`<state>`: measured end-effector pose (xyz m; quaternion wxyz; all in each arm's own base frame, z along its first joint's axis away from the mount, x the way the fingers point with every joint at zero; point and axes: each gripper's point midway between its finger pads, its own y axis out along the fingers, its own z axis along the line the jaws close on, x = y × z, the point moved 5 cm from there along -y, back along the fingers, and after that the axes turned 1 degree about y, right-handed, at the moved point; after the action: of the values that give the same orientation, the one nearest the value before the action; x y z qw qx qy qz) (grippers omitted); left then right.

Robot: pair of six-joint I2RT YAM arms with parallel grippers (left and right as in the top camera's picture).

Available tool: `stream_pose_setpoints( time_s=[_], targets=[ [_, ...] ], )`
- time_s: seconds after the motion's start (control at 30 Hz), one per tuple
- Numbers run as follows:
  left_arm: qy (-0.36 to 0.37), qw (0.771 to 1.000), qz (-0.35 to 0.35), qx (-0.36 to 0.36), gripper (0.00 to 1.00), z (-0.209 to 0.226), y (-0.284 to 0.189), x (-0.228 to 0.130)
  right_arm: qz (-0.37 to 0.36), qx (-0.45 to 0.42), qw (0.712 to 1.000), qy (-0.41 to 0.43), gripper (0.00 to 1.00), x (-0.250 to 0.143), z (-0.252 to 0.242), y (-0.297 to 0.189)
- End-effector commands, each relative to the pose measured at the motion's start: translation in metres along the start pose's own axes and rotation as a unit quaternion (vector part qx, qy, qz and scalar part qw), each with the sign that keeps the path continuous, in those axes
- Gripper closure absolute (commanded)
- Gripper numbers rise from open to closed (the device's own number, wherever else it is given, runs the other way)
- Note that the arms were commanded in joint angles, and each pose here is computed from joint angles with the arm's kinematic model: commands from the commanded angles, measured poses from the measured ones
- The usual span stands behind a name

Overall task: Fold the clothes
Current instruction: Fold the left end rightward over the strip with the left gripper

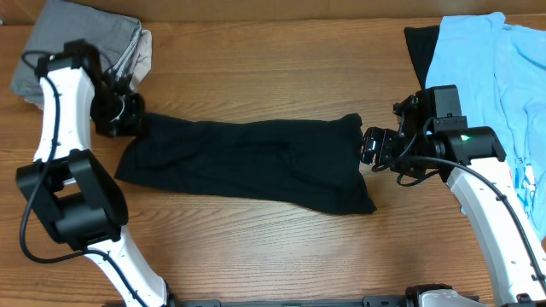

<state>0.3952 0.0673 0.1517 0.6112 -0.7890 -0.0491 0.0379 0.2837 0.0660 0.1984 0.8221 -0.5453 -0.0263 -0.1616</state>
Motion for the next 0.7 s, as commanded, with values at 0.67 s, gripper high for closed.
stream_pose_setpoints(
  time_s=[0.67],
  targets=[
    [0.207,0.978,-0.006,0.024,0.93,-0.232,0.058,-0.031,0.005,-0.003,1.000,0.001,0.13,-0.001,-0.001,0.003]
  ],
)
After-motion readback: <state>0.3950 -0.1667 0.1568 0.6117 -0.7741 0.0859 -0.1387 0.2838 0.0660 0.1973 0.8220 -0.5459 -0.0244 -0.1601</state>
